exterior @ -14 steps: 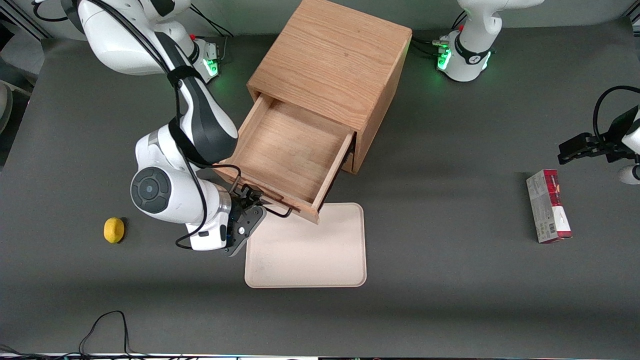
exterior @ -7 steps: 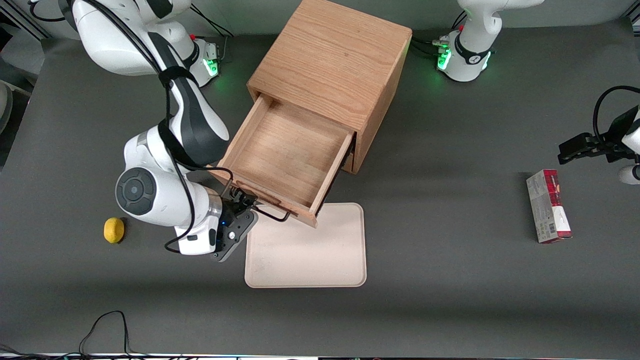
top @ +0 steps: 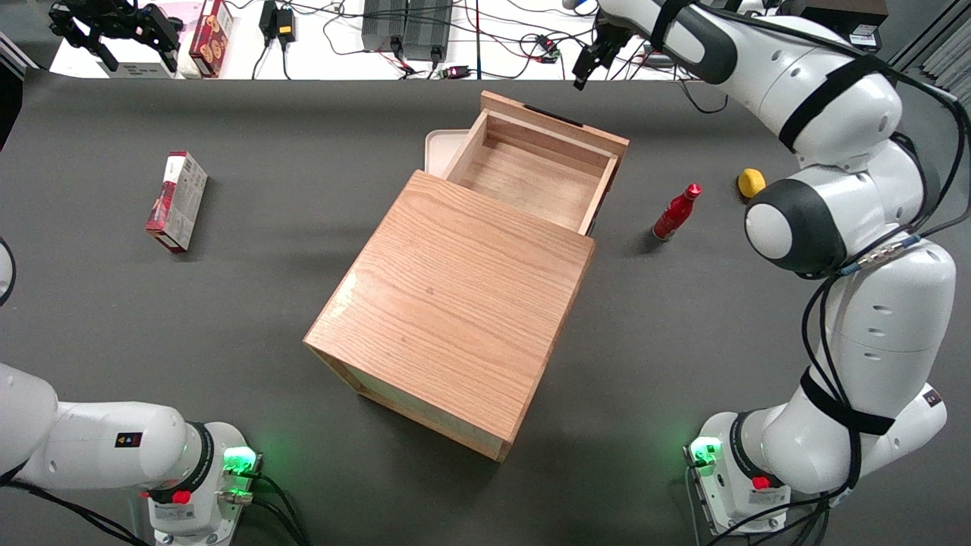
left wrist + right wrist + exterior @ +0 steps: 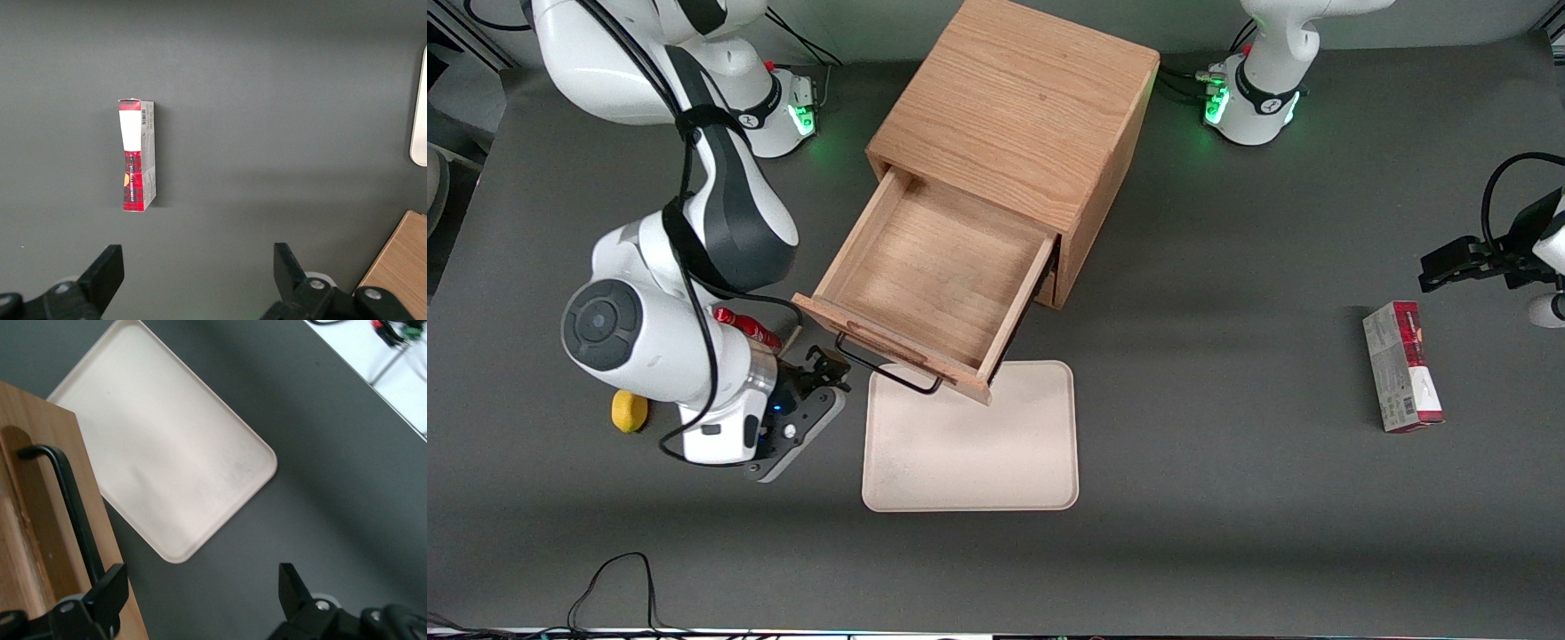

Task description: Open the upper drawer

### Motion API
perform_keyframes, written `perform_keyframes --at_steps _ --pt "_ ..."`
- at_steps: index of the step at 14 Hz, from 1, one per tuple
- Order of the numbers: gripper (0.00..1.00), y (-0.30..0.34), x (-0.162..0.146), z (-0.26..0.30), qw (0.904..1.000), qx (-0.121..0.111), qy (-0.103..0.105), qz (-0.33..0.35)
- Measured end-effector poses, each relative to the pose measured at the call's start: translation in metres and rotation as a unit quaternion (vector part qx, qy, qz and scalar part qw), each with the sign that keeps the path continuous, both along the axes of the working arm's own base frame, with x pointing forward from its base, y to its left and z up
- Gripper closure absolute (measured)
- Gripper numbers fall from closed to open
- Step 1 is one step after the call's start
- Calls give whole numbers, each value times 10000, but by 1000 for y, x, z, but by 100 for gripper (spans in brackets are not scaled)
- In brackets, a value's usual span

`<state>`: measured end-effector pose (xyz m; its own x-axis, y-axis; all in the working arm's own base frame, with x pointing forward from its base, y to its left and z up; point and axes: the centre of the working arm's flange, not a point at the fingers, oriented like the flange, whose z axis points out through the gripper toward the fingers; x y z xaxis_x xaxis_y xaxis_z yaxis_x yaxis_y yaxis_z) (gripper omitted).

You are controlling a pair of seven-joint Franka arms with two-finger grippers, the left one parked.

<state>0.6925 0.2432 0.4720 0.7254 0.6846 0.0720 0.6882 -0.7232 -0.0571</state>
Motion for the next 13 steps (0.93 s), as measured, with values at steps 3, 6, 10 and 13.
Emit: perform_keyframes --at_steps 3,6,10,13 --pt "0 -16 -25 29 9991 -225 338 -135" --pt "0 -55 -57 48 9947 -354 528 -807" --pt "0 -128 -95 53 9753 -469 823 -1993" --pt "0 -157 -104 61 9620 -514 929 -2514"
